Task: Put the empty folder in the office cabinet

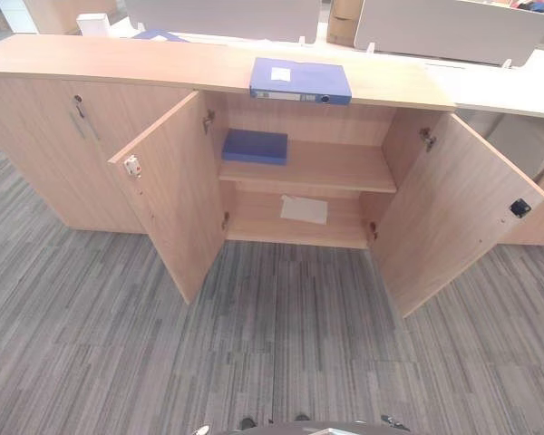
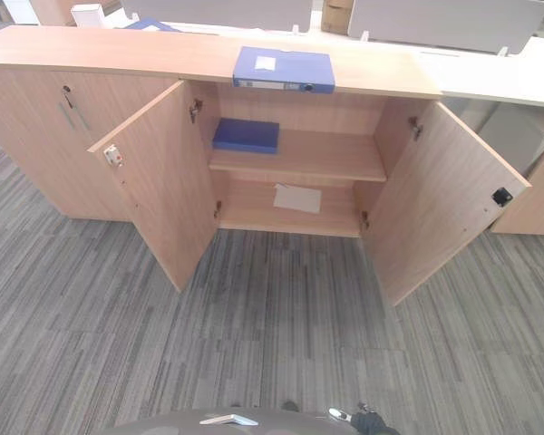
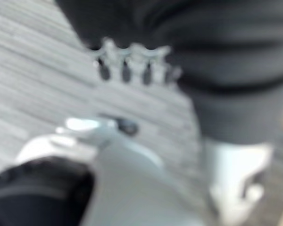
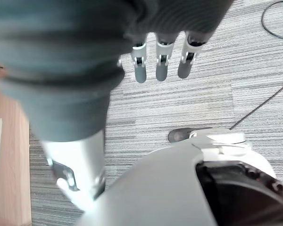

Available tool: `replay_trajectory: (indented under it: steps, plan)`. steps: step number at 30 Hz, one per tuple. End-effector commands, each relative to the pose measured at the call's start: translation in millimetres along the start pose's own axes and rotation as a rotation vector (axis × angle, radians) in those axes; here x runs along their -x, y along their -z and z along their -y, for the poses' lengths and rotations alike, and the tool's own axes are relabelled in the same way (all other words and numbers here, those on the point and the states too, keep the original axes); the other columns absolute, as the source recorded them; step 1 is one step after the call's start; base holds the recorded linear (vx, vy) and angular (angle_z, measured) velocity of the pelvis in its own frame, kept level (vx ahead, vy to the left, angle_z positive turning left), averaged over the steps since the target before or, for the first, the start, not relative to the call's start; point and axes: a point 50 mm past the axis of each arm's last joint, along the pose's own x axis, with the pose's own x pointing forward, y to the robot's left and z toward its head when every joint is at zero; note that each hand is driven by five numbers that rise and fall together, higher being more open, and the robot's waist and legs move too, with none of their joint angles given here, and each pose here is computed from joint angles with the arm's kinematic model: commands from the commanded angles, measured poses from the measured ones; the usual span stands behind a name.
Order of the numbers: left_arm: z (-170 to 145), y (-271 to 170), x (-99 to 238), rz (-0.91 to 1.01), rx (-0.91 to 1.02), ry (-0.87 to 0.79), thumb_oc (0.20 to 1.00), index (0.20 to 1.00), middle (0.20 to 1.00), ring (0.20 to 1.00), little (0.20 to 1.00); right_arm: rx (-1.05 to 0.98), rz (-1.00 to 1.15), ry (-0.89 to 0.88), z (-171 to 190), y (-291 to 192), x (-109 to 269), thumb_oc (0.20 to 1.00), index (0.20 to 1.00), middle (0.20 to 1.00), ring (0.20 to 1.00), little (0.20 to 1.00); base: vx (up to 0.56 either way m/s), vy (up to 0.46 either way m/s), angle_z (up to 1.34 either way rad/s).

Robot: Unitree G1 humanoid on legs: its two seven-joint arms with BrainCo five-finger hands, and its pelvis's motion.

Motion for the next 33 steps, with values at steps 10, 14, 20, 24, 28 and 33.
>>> replay_trajectory:
  steps: [10,14,20,24,28,33]
  plan:
    - [27,1,-10,-0.019,-0.033,0.046,1.000,1.000,1.000,1.000,1.000,0.037,0.071,0.028,13,-27,0,1.000,1.000,1.000,1.000,1.000,0.02,0.016,-0.02]
    - [27,1,-10,-0.027,-0.063,0.053,1.000,1.000,1.000,1.000,1.000,0.033,0.092,0.037,13,-30,0,1.000,1.000,1.000,1.000,1.000,0.05,0.056,-0.08]
    - [25,1,-9,-0.042,-0.098,0.060,1.000,1.000,1.000,1.000,1.000,0.027,0.105,0.045,15,-31,1,1.000,1.000,1.000,1.000,1.000,0.07,0.070,-0.06]
    - [25,0,-9,-0.040,-0.102,0.062,1.000,1.000,1.000,1.000,1.000,0.030,0.112,0.050,15,-32,1,1.000,1.000,1.000,1.000,1.000,0.01,0.022,-0.02]
    - [28,-17,-10,0.027,-0.090,0.051,1.000,1.000,1.000,1.000,1.000,-0.007,0.231,0.054,9,-63,-1,1.000,1.000,1.000,1.000,1.000,-0.09,0.114,-0.14]
    - [29,-15,-10,0.035,-0.081,0.053,1.000,1.000,1.000,1.000,1.000,-0.090,0.275,0.053,11,-69,0,1.000,1.000,1.000,1.000,1.000,0.18,-0.021,-0.12]
